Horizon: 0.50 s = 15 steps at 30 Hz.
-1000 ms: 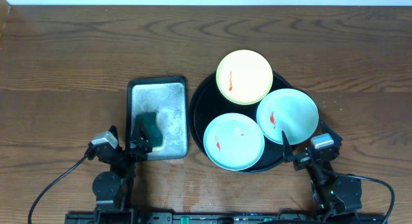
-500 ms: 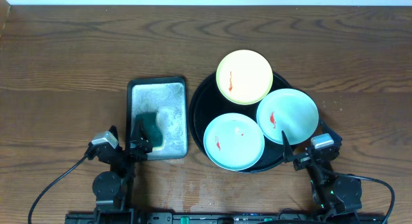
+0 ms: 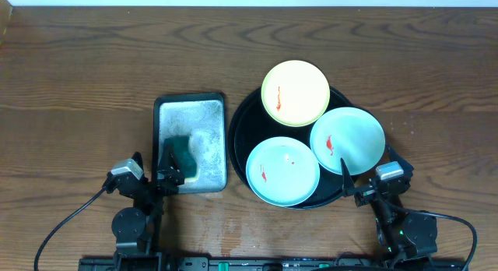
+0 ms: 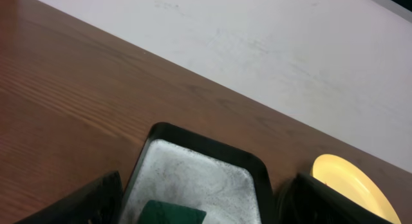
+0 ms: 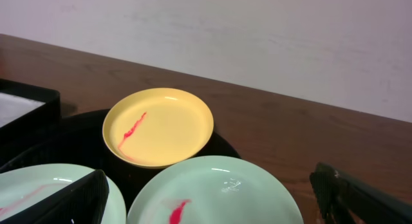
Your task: Clean dirty plates on tray and stack at the side
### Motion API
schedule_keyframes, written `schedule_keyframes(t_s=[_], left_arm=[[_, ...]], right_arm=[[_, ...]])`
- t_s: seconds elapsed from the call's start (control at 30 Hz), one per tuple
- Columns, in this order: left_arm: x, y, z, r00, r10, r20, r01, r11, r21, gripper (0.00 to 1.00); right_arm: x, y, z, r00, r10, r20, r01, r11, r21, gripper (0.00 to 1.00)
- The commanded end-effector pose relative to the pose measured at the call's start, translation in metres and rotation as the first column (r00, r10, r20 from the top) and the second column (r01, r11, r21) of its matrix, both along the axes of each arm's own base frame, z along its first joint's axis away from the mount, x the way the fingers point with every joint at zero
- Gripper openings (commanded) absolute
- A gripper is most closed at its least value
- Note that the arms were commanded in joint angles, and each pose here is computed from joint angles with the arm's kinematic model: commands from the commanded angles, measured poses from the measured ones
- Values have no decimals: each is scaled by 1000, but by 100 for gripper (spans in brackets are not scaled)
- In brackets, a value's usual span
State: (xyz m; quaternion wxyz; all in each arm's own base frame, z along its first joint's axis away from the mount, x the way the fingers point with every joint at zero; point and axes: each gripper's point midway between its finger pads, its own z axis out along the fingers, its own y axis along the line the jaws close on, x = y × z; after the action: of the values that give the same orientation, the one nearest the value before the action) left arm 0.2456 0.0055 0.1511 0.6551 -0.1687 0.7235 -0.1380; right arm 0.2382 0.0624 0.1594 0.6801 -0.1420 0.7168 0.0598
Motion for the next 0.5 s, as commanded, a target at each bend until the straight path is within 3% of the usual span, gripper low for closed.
schedule_keyframes(t_s=[0.0,0.1,0.27,0.47], left_arm=[[-1,-17,-9,995,-97,-27,97,995,-28,84],[-3,-33,-8,982,-188,-21,186,980,-75,84],[-7,-49,-1,963,-269,-6,265,951,-162,84],[-14,-49,57,959,-271,78,279,953,-117,84]], right_arm=[[0,-1,-1,1000,4,4,-4,1000,-4,99],[0,0,-1,1000,5,-11,-4,999,48,99],[-4,11,4,996,65,-68,-42,954,295,99],[-18,24,55,987,158,8,-152,929,338,99]])
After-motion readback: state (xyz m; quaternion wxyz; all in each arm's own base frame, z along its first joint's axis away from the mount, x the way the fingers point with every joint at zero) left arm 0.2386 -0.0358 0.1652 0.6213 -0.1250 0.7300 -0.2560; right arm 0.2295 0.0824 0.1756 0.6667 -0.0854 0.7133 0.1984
